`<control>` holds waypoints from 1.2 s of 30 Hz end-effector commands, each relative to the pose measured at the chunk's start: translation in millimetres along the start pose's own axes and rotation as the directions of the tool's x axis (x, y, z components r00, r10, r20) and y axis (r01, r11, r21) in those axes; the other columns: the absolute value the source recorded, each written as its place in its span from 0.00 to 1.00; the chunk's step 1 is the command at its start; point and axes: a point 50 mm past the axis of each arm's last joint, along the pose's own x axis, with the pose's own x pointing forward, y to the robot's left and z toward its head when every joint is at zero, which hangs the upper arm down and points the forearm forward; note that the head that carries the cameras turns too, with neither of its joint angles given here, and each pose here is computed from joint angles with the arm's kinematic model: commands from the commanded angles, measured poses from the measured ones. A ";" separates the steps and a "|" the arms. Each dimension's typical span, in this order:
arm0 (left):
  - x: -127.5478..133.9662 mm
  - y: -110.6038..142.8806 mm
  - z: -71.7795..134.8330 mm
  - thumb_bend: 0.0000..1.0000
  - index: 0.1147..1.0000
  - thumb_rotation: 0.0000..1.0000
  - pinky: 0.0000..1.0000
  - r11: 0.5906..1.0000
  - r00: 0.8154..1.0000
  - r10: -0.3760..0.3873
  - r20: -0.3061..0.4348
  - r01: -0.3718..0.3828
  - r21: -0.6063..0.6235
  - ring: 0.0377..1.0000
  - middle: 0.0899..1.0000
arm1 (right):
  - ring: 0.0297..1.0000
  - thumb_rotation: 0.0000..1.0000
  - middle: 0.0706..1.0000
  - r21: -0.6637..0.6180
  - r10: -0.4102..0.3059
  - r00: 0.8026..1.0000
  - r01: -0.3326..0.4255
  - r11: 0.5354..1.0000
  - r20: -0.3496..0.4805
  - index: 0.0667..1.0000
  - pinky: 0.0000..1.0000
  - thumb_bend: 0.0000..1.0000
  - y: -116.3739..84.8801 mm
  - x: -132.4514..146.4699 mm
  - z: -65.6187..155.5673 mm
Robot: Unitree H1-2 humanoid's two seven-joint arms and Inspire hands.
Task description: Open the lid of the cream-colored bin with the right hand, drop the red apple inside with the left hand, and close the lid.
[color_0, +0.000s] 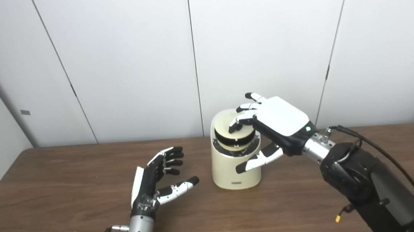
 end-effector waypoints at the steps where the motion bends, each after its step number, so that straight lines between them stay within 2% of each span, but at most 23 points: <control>1: 12.2 4.1 19.7 0.77 0.72 0.09 0.61 1.000 0.997 0.023 0.079 -0.025 0.016 0.68 0.70 | 0.83 0.71 0.63 -0.033 -0.051 0.998 0.052 0.998 0.042 0.64 0.96 0.68 -16.4 3.7 2.5; 13: 11.4 4.8 19.9 0.77 0.72 0.09 0.61 1.000 0.997 0.024 0.075 -0.024 0.007 0.68 0.70 | 0.81 0.70 0.62 -0.023 -0.040 0.998 0.041 0.999 0.057 0.63 0.92 0.67 -6.6 0.0 3.6; 27: 10.5 5.3 21.2 0.78 0.72 0.10 0.61 0.999 0.997 0.025 0.075 -0.026 0.019 0.68 0.70 | 0.82 0.71 0.63 -0.016 -0.014 0.998 0.015 1.000 0.057 0.65 0.92 0.67 -2.6 0.8 4.3; 34: 8.2 5.9 23.9 0.77 0.72 0.09 0.60 0.999 0.997 0.025 0.070 -0.026 0.018 0.68 0.70 | 0.84 0.72 0.65 -0.034 0.041 0.999 -0.040 0.999 0.030 0.67 0.92 0.68 1.1 -0.1 2.2; 36: 7.9 6.3 24.0 0.78 0.72 0.09 0.60 0.999 0.997 0.027 0.069 -0.028 0.020 0.68 0.70 | 0.85 0.73 0.66 -0.035 0.058 0.998 -0.057 0.998 0.019 0.68 0.94 0.68 1.8 -0.6 2.3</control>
